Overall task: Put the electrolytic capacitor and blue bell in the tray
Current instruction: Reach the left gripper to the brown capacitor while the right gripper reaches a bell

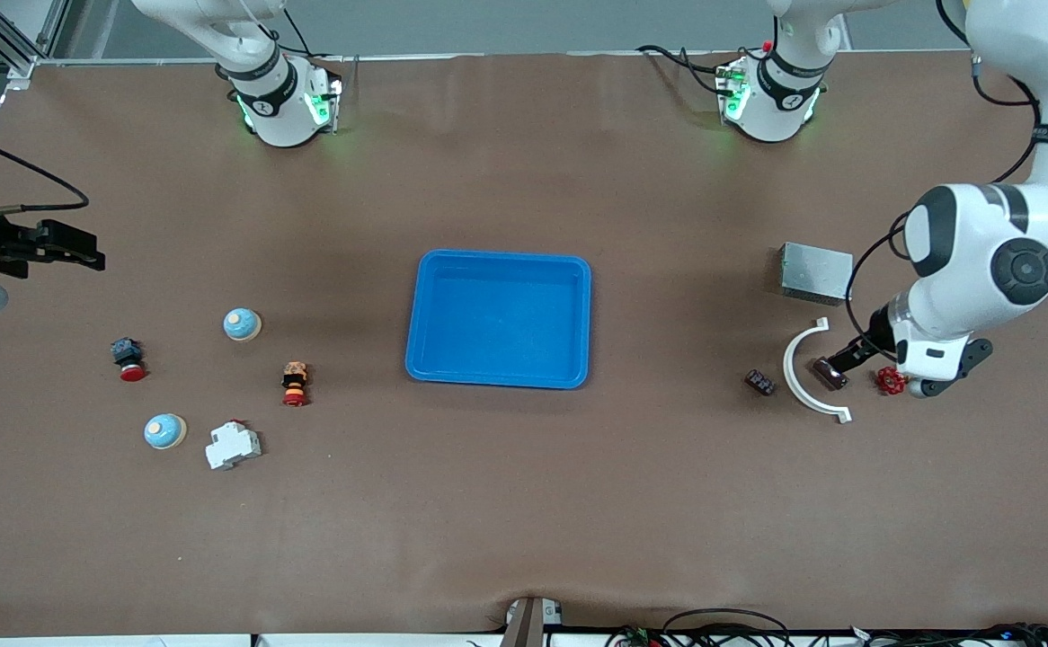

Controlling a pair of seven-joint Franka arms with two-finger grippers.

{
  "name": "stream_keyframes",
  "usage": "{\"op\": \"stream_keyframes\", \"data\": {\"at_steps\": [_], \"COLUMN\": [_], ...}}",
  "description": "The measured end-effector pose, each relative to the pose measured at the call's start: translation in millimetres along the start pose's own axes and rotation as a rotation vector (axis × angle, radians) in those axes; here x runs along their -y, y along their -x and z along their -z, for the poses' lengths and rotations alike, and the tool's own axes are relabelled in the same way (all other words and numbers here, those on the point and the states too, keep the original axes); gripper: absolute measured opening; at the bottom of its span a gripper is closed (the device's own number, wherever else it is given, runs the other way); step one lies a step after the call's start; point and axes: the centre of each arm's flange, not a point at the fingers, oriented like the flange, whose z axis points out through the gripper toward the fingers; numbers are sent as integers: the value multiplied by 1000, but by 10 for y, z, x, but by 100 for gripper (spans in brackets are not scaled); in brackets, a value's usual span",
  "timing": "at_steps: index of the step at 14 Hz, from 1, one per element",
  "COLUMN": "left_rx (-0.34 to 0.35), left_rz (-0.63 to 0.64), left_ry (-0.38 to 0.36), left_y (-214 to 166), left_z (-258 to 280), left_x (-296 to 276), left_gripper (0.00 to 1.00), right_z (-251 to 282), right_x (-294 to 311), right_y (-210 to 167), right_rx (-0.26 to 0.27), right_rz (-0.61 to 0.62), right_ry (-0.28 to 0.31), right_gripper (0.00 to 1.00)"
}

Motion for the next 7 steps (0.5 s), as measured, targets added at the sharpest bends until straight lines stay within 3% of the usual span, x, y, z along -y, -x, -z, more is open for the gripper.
{"op": "stream_keyframes", "data": {"at_steps": [7], "left_rx": [10], "left_rz": [76], "left_ry": [27], "left_y": [-151], "left_z": [-667], "left_x": [85], "left_gripper": [83], "right_z": [-409], "right_x": [344], "right_y": [-285], "right_rx": [71], "right_rz": [61], "right_ry": [6], "right_gripper": [100]}}
